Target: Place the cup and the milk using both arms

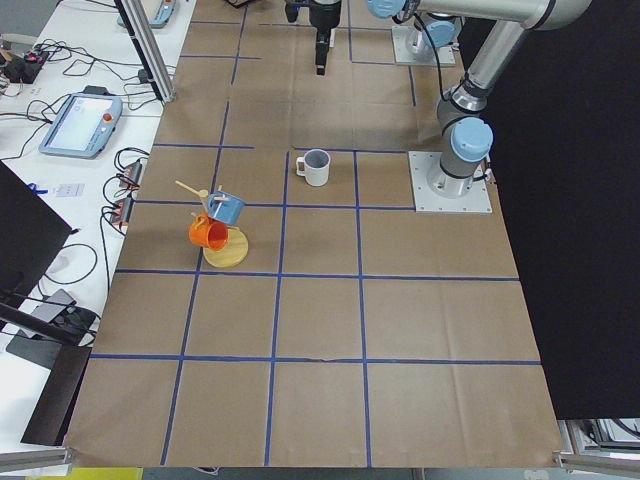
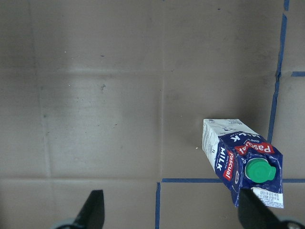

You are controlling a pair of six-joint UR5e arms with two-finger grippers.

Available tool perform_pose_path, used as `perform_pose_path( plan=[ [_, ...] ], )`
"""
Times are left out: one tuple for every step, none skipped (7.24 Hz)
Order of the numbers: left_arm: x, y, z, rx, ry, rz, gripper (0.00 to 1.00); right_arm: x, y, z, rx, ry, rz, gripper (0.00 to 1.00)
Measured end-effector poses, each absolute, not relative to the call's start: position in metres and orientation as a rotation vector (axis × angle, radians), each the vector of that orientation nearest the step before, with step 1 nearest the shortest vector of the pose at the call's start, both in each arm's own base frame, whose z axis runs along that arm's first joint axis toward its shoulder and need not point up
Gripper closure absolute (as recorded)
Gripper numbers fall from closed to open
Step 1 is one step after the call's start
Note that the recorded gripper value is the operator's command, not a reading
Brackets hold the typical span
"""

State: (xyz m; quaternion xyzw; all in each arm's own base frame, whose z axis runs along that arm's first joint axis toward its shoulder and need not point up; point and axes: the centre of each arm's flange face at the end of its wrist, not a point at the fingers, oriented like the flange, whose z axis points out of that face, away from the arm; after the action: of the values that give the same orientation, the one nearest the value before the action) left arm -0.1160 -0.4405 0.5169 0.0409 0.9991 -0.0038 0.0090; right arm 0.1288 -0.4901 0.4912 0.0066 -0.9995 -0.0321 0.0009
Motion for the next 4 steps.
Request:
perform_pose_path(
  plan=[
    [-0.114,-0.443,0.507,0.123,3.12,0.028,0.0,0.129,-0.488,0.493,0.018,-3.137,-0.083,0.0],
    [-0.108,-0.445,0.492,0.109,3.121,0.078,0.0,0.129,-0.487,0.496,0.016,-3.134,-0.05,0.0],
    [-0.092,-0.45,0.466,0.119,3.125,0.118,0.0,0.129,-0.488,0.498,0.013,-3.136,-0.03,0.0],
    [-0.069,-0.456,0.43,0.176,3.127,0.116,0.0,0.129,-0.488,0.499,0.012,-3.138,-0.021,0.0]
  ],
)
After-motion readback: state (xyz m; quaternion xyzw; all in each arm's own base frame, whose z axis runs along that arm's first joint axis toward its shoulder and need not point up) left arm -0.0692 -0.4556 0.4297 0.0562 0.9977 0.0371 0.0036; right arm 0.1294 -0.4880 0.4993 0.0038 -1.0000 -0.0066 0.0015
